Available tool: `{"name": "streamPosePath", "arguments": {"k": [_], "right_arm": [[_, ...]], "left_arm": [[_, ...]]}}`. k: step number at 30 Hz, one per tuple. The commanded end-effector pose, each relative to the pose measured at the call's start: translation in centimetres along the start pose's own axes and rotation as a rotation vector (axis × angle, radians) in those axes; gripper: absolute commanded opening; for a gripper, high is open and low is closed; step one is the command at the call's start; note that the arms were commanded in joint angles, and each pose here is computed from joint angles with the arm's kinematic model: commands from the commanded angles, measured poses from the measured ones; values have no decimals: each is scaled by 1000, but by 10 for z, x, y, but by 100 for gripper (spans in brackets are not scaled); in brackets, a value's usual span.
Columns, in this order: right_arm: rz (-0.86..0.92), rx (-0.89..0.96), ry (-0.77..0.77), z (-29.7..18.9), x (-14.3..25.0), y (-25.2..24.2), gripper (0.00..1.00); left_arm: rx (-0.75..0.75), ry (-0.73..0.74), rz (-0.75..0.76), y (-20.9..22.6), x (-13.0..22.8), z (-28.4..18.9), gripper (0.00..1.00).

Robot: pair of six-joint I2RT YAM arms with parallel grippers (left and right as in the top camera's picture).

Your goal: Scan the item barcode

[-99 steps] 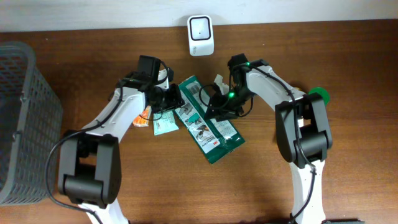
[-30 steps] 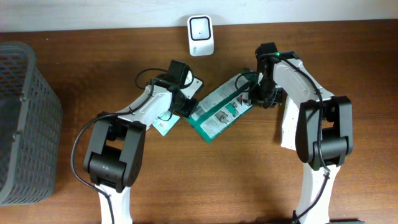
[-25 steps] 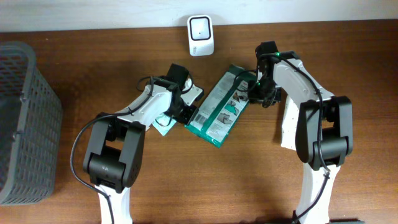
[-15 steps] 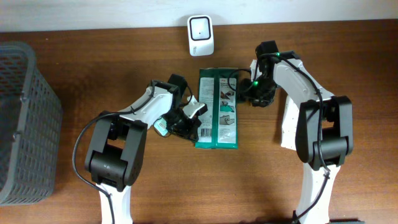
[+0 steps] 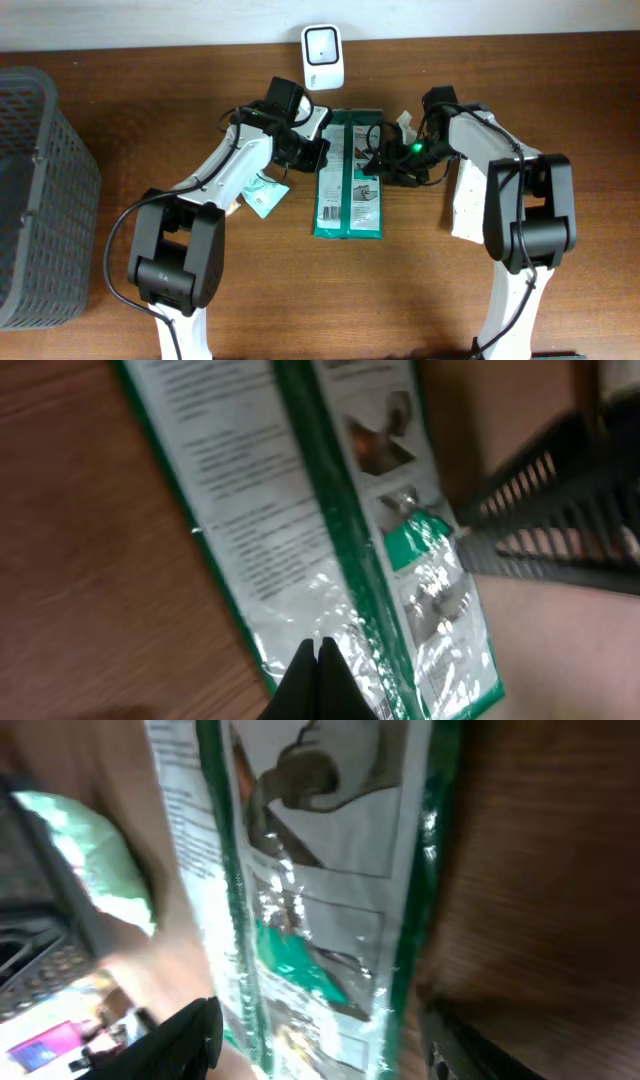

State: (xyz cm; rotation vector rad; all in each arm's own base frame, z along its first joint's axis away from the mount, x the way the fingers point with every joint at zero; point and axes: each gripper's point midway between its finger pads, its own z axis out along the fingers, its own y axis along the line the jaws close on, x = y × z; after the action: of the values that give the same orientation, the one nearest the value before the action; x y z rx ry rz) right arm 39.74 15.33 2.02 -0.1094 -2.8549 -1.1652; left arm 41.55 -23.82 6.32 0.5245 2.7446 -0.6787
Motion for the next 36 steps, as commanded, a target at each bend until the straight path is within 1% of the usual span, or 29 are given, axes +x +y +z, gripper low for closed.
{"name": "streamPosePath", "arguments": {"k": [1,3,5,8,11,14,15,17,20,23,25,26,27,29,31,32,33,36], "right_arm": [[80,0,39,20,17,-11,64],[79,2,42,24,18,-9,64],[76,8,39,28,17,-6,64],[93,8,40,29,18,-4,63],[114,8,35,30,17,-4,63],[124,3,20,35,12,3,63],[117,1,14,39,11,7,59],[106,9,0,45,8,12,58],[73,-8,-30,49,0,21,56],[24,-49,-39,49,-4,29,52],[9,-60,-44,49,-6,31,48],[4,-62,-49,48,-7,32,45],[-2,-63,-54,48,-8,32,38],[-16,-68,-62,49,-11,35,32],[-45,-73,-68,53,-11,41,32],[-69,-72,-74,57,-12,46,37],[-89,-76,-77,61,-12,51,39],[-104,-67,-77,65,-11,53,39]], "left_arm": [[-110,-27,-113,13,-2,-4,0],[-120,-20,-131,16,0,0,0],[-119,8,-186,22,6,15,0],[-47,39,-198,19,12,38,0],[-14,72,-229,19,20,52,0],[-13,82,-244,20,22,56,0],[-14,85,-246,20,23,56,0],[-14,98,-263,21,27,58,0],[43,141,-300,18,36,67,0],[106,156,-351,27,38,67,0],[108,155,-356,29,38,67,0],[108,155,-355,28,38,67,0],[109,154,-354,28,38,67,0],[109,153,-353,28,37,67,0],[109,153,-353,28,37,67,0],[110,153,-354,28,38,67,0],[110,153,-354,28,38,67,0],[110,153,-354,28,38,67,0]]}}
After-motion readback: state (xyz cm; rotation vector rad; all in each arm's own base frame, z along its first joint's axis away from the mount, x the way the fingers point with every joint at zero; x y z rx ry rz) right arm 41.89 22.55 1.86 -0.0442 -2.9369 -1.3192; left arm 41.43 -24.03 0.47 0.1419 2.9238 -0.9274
